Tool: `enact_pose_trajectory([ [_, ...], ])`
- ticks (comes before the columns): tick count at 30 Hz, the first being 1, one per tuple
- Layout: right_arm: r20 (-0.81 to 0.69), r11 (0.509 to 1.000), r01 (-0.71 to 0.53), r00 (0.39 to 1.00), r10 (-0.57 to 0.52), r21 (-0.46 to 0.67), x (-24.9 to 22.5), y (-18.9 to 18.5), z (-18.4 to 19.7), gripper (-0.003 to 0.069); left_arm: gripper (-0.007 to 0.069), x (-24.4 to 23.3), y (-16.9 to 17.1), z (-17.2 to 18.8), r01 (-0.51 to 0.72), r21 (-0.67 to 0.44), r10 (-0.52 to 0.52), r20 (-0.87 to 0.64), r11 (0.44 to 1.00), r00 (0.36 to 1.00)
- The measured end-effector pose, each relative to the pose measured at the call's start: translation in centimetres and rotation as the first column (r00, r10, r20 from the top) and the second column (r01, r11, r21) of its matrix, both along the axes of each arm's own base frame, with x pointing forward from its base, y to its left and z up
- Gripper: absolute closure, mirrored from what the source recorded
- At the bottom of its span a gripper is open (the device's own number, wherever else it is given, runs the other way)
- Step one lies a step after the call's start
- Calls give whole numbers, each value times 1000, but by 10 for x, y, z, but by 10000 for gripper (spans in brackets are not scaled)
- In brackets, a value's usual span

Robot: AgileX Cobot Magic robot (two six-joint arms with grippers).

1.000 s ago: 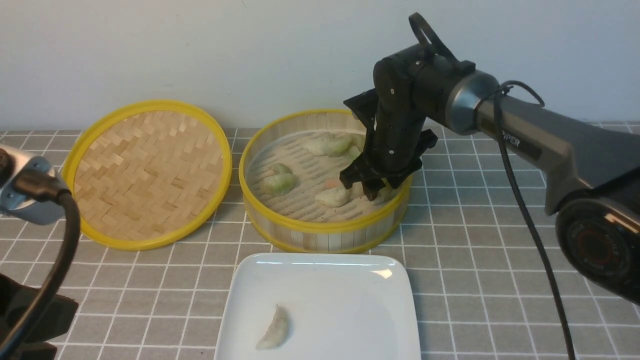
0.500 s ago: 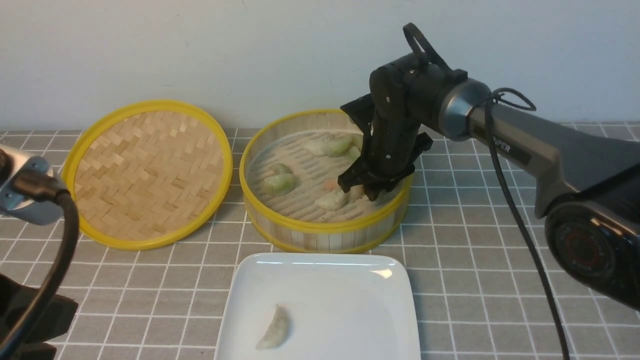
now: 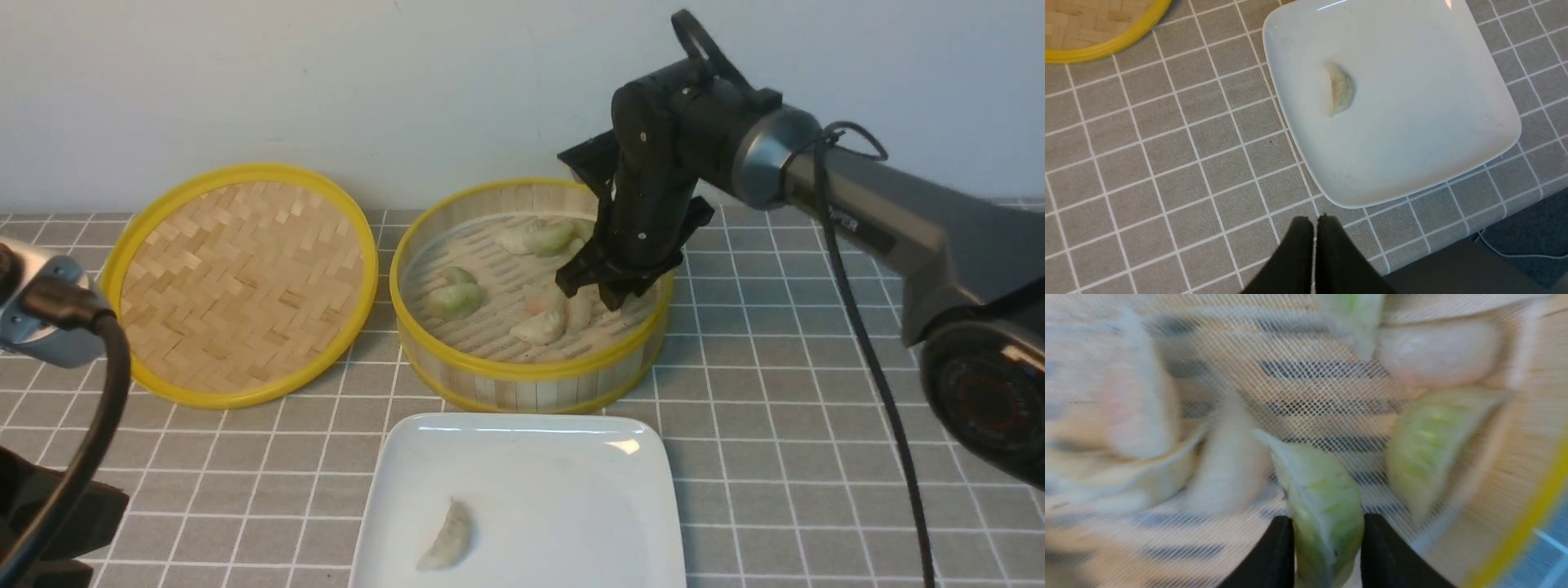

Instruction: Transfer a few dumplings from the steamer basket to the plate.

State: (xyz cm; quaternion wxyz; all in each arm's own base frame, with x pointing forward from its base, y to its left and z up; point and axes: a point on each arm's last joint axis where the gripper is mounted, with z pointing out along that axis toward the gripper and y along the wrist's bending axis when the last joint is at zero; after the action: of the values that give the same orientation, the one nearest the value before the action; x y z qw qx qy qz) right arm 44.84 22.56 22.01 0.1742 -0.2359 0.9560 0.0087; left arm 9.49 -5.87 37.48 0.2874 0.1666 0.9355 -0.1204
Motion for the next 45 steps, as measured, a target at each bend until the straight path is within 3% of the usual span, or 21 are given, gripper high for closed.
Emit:
enact_pose_trajectory([
  [4,27,995,-9,1000,6,97,-25,-6,51,466,630,0,0,0,0,-1,0,0,1000,1000],
  [9,-51,982,-63,996,73,180,-78,-8,74,467,630,0,0,0,7,3,-7,2,1000,1000],
  [12,-138,979,-94,983,120,181,-108,-2,60,467,630,0,0,0,8,4,-8,2,1000,1000],
  [17,-323,982,-132,931,170,136,-154,15,5,467,630,0,0,0,18,10,-18,6,1000,1000],
  [23,-321,981,-114,933,160,158,-157,32,-22,458,630,0,0,0,26,15,-26,10,1000,1000],
  [27,-332,979,-74,933,136,192,-157,36,-24,341,630,0,0,0,27,16,-28,10,999,1000],
  [30,-334,979,-76,933,136,187,-157,36,-23,211,630,0,0,0,27,16,-28,10,999,1000],
  [32,-326,982,-95,934,144,161,-156,34,-18,179,630,0,0,0,27,16,-28,10,999,1000],
  [35,-291,985,-113,945,147,129,-159,26,3,236,630,0,0,0,27,16,-28,10,999,1000],
  [38,-198,981,-131,967,159,145,-169,14,46,403,630,0,0,0,27,15,-28,13,1000,1000],
  [42,14,965,-143,989,144,221,-198,-14,123,600,630,3,-2,2,27,-5,-27,49,1000,998],
  [45,214,940,-161,972,98,300,-230,-45,182,659,630,7,-4,7,27,-41,-22,112,999,993],
])
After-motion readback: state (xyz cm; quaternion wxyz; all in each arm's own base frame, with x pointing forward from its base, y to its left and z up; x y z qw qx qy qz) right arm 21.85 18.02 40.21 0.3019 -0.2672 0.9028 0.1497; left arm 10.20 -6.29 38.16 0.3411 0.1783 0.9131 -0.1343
